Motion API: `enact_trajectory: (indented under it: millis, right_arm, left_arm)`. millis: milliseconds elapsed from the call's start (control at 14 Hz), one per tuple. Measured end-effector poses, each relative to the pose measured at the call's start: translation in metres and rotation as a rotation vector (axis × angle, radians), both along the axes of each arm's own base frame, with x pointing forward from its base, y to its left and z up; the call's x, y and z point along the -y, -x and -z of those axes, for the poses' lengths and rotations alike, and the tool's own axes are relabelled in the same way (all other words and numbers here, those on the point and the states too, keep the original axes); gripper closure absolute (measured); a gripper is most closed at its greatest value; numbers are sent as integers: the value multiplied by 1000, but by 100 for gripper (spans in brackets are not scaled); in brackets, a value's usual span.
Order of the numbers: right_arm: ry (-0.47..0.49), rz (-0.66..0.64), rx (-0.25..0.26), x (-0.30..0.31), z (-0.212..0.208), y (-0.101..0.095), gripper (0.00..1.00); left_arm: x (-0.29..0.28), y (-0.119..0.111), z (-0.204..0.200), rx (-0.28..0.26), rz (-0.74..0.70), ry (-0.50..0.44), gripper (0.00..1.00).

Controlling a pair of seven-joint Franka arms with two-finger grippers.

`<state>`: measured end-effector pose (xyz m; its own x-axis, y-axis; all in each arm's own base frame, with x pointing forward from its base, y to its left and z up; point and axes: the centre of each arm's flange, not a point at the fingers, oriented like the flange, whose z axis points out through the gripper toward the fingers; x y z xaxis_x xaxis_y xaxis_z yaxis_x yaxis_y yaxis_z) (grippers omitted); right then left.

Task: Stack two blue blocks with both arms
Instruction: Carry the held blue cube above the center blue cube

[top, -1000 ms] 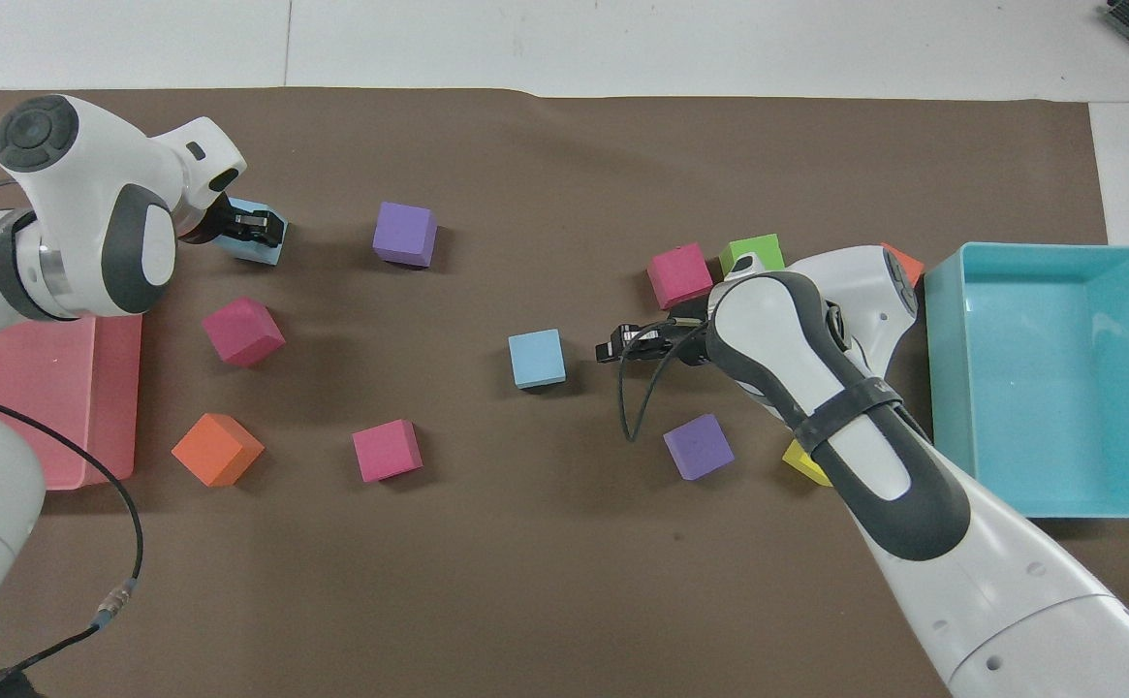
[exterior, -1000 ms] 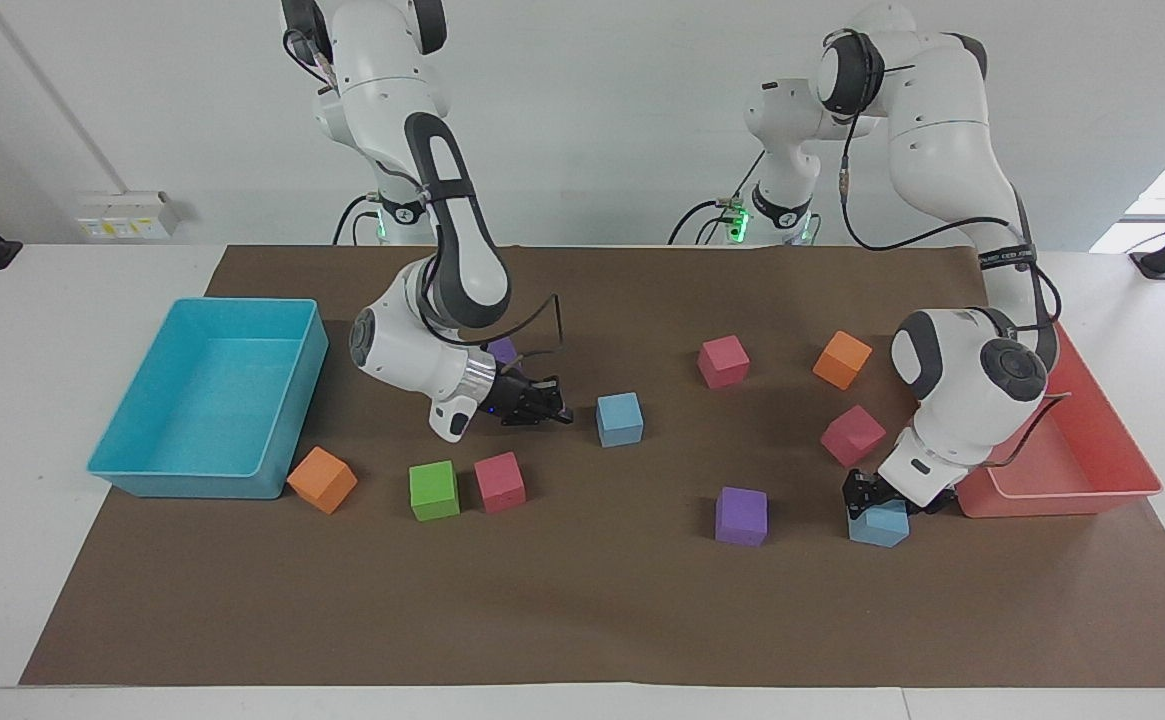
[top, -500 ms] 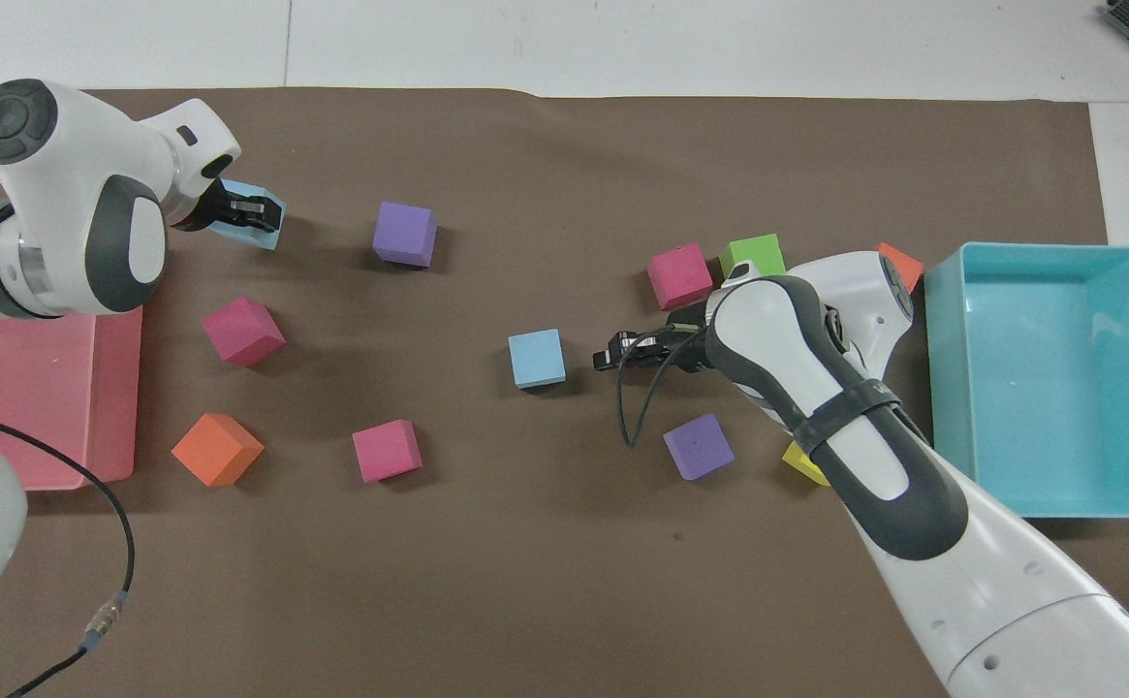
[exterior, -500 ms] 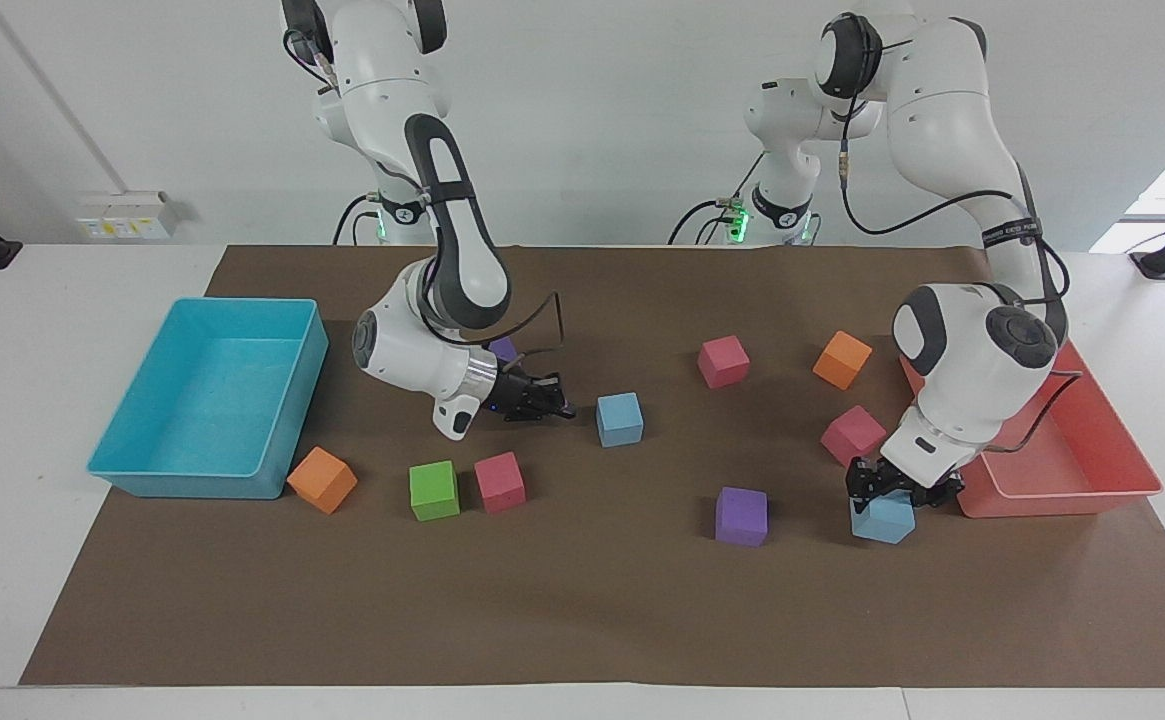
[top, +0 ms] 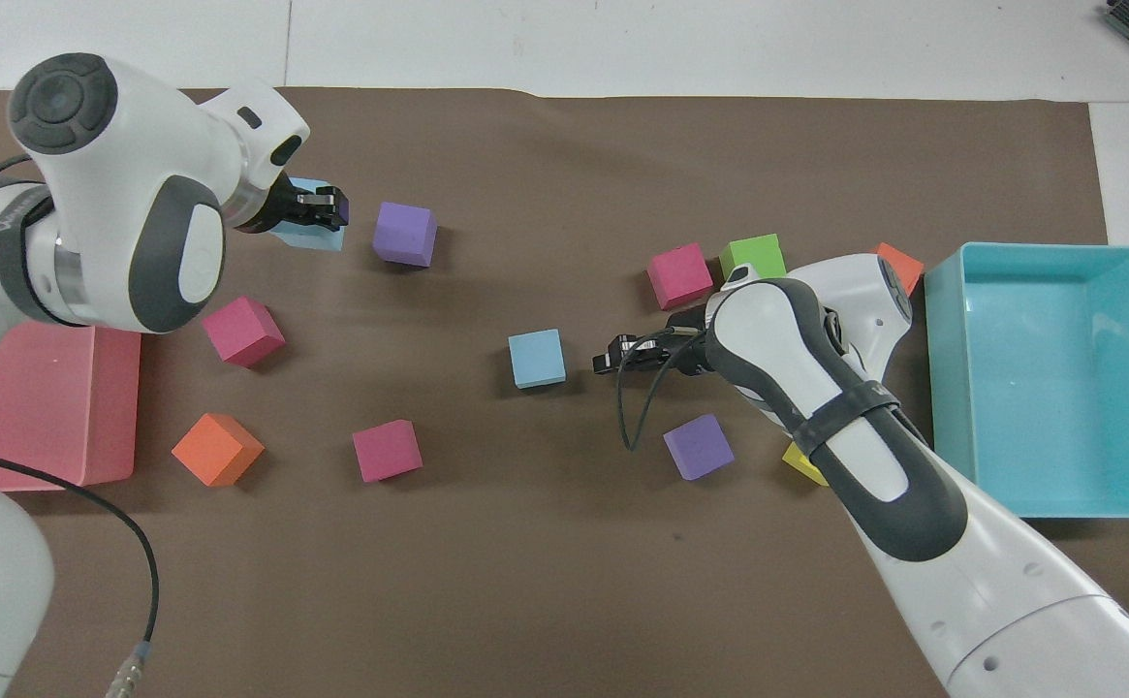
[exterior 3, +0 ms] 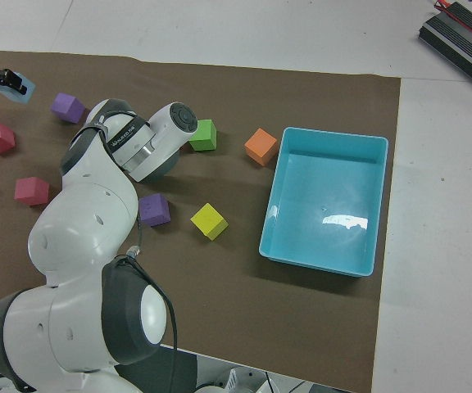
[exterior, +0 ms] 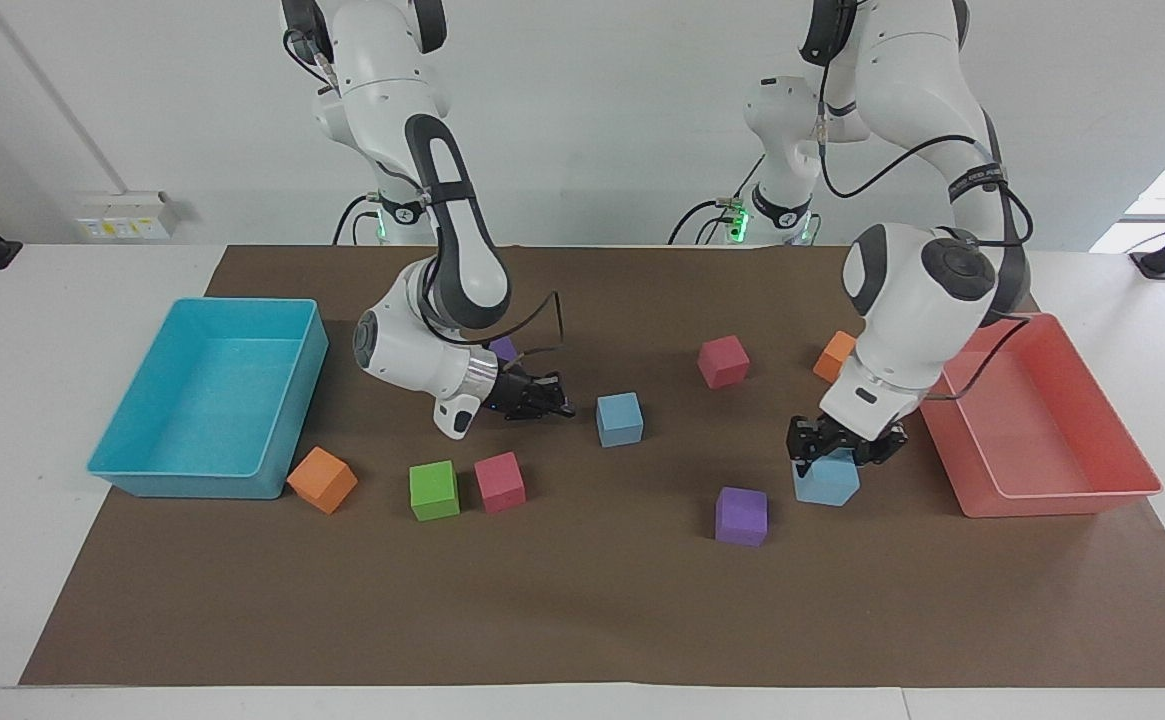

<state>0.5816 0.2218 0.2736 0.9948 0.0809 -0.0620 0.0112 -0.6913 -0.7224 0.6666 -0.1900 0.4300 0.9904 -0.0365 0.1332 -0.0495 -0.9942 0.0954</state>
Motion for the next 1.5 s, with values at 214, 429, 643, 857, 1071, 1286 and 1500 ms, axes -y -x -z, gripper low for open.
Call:
enact_trajectory:
  millis: [214,429,643,857,1071,1286,1500]
  right_arm:
    - [-5,-7,-8,-1,0,1,99]
    - [-5,-4,-9,1,0,1,99]
    - [-5,-3,-9,2,0,0,99]
    - [-5,0,-9,4,0,0,99]
    - [-11,3,-17,9,0,-1,99]
    - [-13,8,-17,13,-1,-3,99]
    - [-13,7,-16,12,-2,-2,99]
  left_arm:
    - [71,25,0,-23,-90,25,42]
    - [128,53,-5,-42,-186,49,42]
    - [164,78,0,-70,-257,54,42]
    - [184,105,26,-120,-264,20,42]
    - [191,124,35,-141,-266,4,42]
    - [203,134,33,-133,-270,14,42]
    - [210,139,31,-127,-268,20,42]
